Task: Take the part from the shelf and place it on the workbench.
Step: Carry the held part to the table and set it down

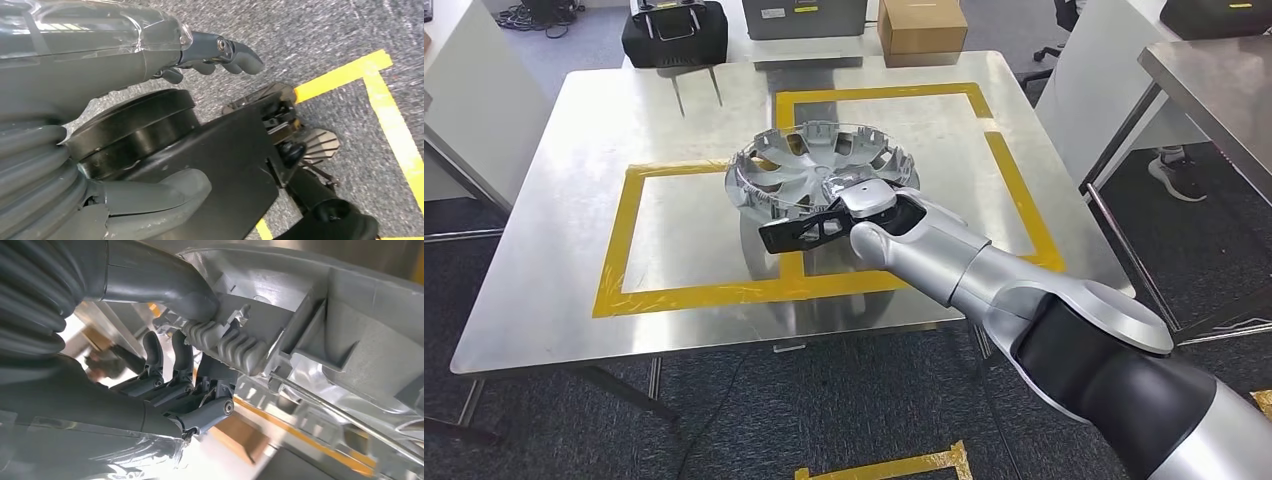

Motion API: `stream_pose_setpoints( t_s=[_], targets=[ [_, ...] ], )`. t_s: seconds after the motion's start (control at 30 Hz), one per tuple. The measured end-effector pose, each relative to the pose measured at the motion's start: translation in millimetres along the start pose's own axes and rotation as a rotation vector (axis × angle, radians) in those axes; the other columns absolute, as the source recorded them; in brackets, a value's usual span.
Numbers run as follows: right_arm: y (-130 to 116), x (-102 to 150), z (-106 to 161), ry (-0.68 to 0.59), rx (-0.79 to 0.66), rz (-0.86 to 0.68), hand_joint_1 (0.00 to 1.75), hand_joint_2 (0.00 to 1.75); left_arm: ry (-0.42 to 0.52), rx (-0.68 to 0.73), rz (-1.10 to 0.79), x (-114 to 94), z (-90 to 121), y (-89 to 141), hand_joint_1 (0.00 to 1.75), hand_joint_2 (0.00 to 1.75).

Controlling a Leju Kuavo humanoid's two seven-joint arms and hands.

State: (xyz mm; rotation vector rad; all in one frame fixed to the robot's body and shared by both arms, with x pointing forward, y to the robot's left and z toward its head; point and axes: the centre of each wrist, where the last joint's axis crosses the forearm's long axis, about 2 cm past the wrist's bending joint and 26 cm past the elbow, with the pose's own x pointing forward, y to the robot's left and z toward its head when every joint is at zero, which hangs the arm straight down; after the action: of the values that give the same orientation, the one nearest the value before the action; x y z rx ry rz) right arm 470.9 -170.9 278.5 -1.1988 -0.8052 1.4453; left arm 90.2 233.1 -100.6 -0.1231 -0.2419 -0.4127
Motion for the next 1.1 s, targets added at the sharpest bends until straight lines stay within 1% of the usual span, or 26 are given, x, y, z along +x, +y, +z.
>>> stream_pose_setpoints(
  t_s=[0.2, 0.37, 0.6, 0.77, 1.1],
  targets=[
    [-3, -37, -14, 0.167, -0.020, 0.000, 1.75, 1.75, 0.007, -0.002, -0.005, -4, 0, -1, 0.00, 1.75],
    [-11, -67, -22, 0.274, -0.100, 0.060, 1.75, 1.75, 0.003, -0.001, -0.009, -4, 0, -1, 0.00, 1.75],
    [-20, -101, -28, 0.374, -0.122, 0.061, 1.75, 1.75, 0.001, -0.004, -0.018, -3, 0, -1, 0.00, 1.75],
    [-22, -112, -29, 0.393, -0.091, 0.014, 1.75, 1.75, -0.032, -0.018, -0.041, -1, 0, -1, 0.00, 1.75],
    [-17, -109, -25, 0.350, -0.054, -0.053, 1.75, 1.75, -0.038, -0.019, -0.048, 2, 0, 1, 0.00, 1.75]
  ],
)
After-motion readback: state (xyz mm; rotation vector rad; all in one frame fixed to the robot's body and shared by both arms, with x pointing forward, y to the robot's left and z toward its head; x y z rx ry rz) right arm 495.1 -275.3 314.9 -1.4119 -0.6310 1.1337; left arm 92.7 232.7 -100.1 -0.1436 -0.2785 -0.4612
